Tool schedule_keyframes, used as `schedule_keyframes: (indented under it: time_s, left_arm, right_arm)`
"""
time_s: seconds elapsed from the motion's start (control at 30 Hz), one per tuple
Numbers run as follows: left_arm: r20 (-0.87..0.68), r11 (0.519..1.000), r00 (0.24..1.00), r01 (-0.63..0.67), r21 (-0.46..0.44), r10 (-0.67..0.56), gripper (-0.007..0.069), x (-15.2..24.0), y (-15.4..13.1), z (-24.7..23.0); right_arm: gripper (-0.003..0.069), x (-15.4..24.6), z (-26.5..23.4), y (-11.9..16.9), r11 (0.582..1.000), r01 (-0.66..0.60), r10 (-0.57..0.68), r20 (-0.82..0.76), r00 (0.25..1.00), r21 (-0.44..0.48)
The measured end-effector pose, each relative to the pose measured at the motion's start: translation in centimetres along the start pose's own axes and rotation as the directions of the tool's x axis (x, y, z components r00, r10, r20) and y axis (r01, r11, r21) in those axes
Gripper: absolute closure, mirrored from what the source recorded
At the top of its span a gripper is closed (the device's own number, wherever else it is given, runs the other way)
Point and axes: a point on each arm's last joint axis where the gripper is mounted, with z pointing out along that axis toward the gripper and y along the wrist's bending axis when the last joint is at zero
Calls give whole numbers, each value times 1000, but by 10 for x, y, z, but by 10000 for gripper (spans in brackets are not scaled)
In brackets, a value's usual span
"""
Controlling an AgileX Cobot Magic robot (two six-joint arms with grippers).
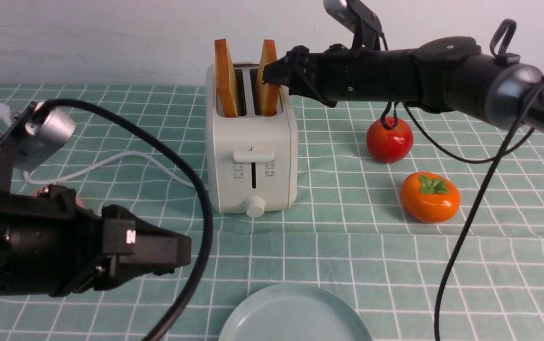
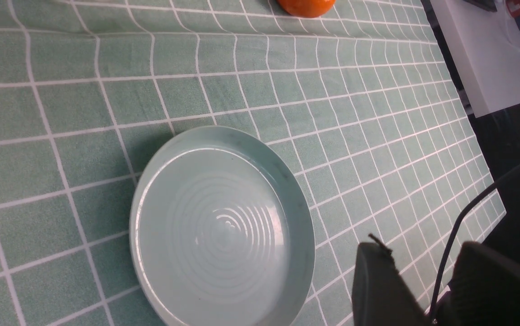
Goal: Take toasted bread from bread machine on blue coffee table place on plate.
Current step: 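Grasp the toast slice in the toaster and pull it up out of the slot with the right gripper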
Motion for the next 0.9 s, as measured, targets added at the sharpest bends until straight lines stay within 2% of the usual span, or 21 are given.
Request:
schedule_keyframes:
  time_s: [0.13, 0.2, 0.27, 0.3, 0.37, 0.47, 0.6, 0.73, 0.77, 0.9]
  left_arm:
    - [-1, 1000, 1000, -2, 0, 2, 388, 0, 0, 0]
    - [-1, 1000, 1000, -3, 0, 3, 388, 0, 0, 0]
    - [-1, 1000, 1000, -3, 0, 3, 388, 0, 0, 0]
    - [-2, 1000, 1000, -3, 0, 3, 388, 0, 0, 0]
    - [-4, 1000, 1000, -3, 1, 3, 388, 0, 0, 0]
    - [-4, 1000, 1000, -3, 1, 3, 388, 0, 0, 0]
    - [-5, 1000, 1000, -3, 1, 3, 388, 0, 0, 0]
    - [-7, 1000, 1000, -3, 2, 3, 388, 1, 0, 0]
    - [-7, 1000, 1000, -3, 2, 3, 388, 1, 0, 0]
    - [-10, 1000, 1000, -4, 3, 4, 388, 1, 0, 0]
  right_arm:
    - [318, 1, 0, 2, 1000, 7, -8, -14, 1000, -23]
    - [451, 2, 0, 3, 999, 8, -9, -23, 1000, -35]
    - [496, 2, 0, 4, 999, 5, -6, -24, 1000, -41]
    - [585, 2, 0, 5, 999, -4, 3, -24, 1000, -51]
    - [625, 1, -2, 7, 998, -18, 16, -21, 1000, -54]
    - [627, -2, -4, 10, 998, -15, 14, -17, 1000, -58]
    - [651, -23, -23, 32, 995, 44, -42, 29, 999, -86]
    - [675, -65, -78, 73, 973, 166, -149, 117, 982, -158]
    - [675, -67, -81, 75, 972, 177, -158, 123, 980, -158]
    - [675, -91, -147, 107, 933, 317, -296, 143, 945, -167]
